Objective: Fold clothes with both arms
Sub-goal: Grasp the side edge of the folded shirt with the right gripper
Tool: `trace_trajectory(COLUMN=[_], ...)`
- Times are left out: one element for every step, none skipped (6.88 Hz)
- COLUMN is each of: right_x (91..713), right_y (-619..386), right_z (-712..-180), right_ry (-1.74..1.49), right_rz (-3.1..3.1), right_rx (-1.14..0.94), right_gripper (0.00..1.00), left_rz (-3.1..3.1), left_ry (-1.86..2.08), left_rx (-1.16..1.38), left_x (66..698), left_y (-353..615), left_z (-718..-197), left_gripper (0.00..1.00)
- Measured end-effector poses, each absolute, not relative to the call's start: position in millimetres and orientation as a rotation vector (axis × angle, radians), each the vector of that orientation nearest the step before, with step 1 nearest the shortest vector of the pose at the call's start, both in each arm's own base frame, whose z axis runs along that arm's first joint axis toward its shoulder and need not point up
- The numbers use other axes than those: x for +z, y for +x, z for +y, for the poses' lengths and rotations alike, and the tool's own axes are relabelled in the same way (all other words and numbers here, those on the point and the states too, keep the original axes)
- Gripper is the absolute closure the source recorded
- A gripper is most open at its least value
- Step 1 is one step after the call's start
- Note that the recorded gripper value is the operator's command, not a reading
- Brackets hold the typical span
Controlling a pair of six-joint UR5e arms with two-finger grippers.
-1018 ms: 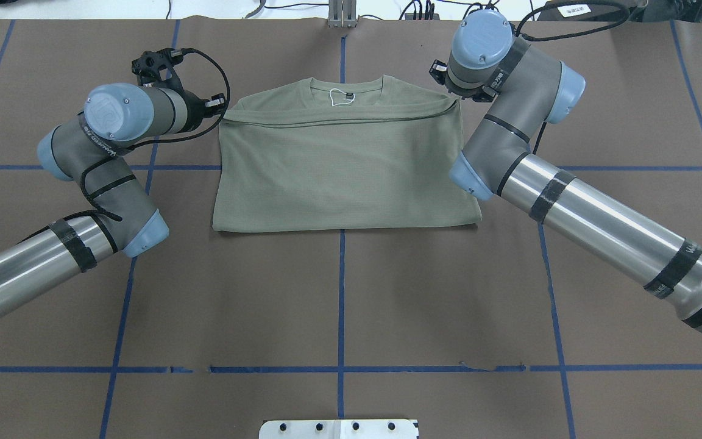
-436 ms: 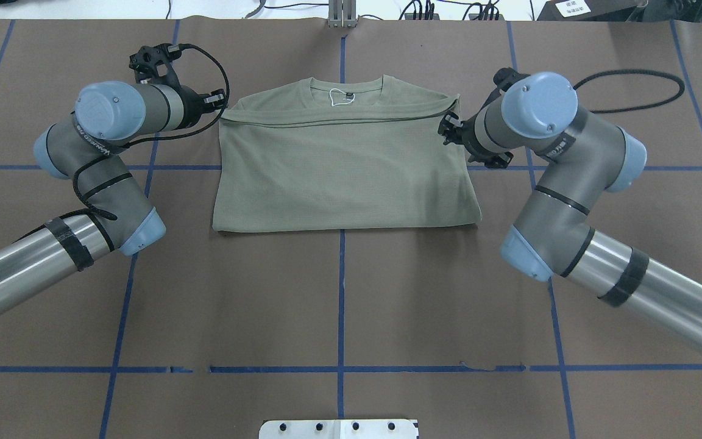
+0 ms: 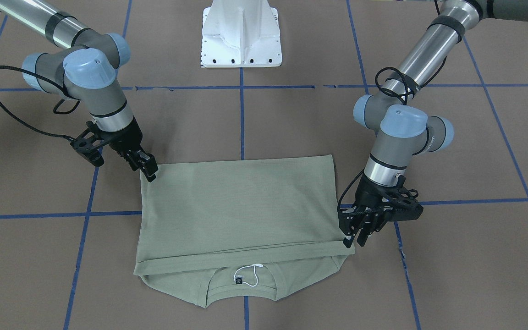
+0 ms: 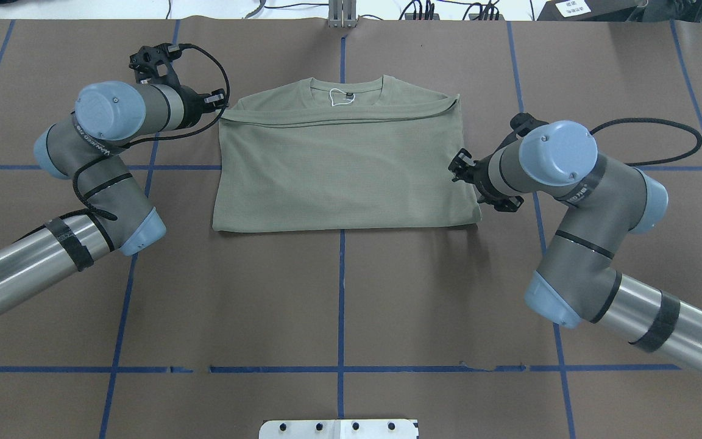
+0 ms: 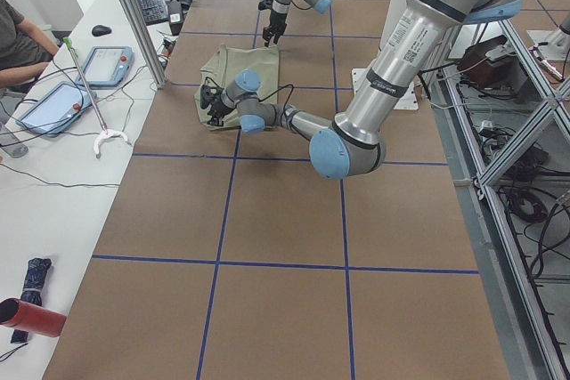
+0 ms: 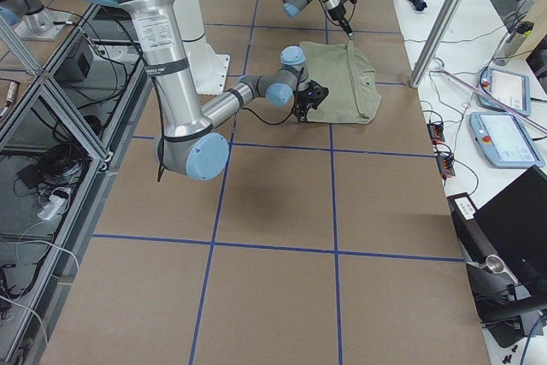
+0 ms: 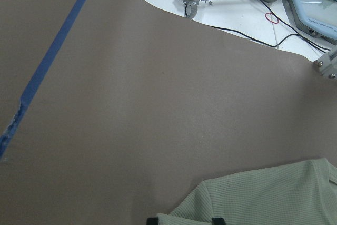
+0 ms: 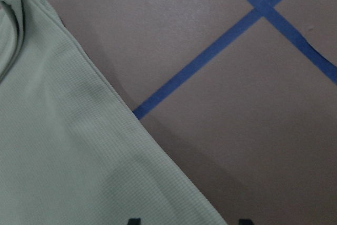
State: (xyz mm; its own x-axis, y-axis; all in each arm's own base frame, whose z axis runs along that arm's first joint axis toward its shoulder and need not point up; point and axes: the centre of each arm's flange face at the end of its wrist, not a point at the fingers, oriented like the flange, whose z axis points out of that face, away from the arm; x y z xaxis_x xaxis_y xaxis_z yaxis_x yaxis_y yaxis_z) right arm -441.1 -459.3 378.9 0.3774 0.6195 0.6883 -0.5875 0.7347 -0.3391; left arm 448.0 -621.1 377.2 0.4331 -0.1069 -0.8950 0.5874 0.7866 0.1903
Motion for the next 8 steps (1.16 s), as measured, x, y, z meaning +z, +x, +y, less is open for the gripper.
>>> trace_trajectory(right_x=[386.0,389.6,390.1,389.3,390.5,391.1,388.3,383.4], right_y=[-443.1,-446.5,-450.8,-453.2,-453.8,-452.6,-448.4,-441.6], right_z=[-452.0,-447.8,-444.6,-442.9,-441.7,-440.1,-436.7,-430.5], right_ry=[-0.047,-0.044,-0.032,-0.021,-0.018,-0.018,-0.018,-0.021], right_rz=[-0.886,-0.879,-0.875,-0.875,-0.873,-0.873,-0.881,-0.894], right_rx=[0.769,0.767,0.765,0.765,0.765,0.764,0.761,0.755], right_gripper=[0.31,0.44,0.87,1.00,1.00,1.00,1.00,1.00], left_rz=[1.043,1.043,1.043,1.043,1.043,1.043,1.044,1.045], left_ry=[0.527,0.527,0.527,0.528,0.528,0.529,0.529,0.530], left_rx=[-0.459,-0.458,-0.458,-0.458,-0.458,-0.459,-0.458,-0.458], left_x=[376.5,376.3,376.4,376.2,376.0,375.7,375.1,374.4], left_y=[447.9,447.8,447.8,447.6,447.1,446.8,446.6,446.5], left_z=[-621.0,-620.8,-620.7,-620.7,-621.0,-621.1,-621.0,-620.9], left_gripper=[0.54,0.54,0.54,0.54,0.54,0.54,0.54,0.54])
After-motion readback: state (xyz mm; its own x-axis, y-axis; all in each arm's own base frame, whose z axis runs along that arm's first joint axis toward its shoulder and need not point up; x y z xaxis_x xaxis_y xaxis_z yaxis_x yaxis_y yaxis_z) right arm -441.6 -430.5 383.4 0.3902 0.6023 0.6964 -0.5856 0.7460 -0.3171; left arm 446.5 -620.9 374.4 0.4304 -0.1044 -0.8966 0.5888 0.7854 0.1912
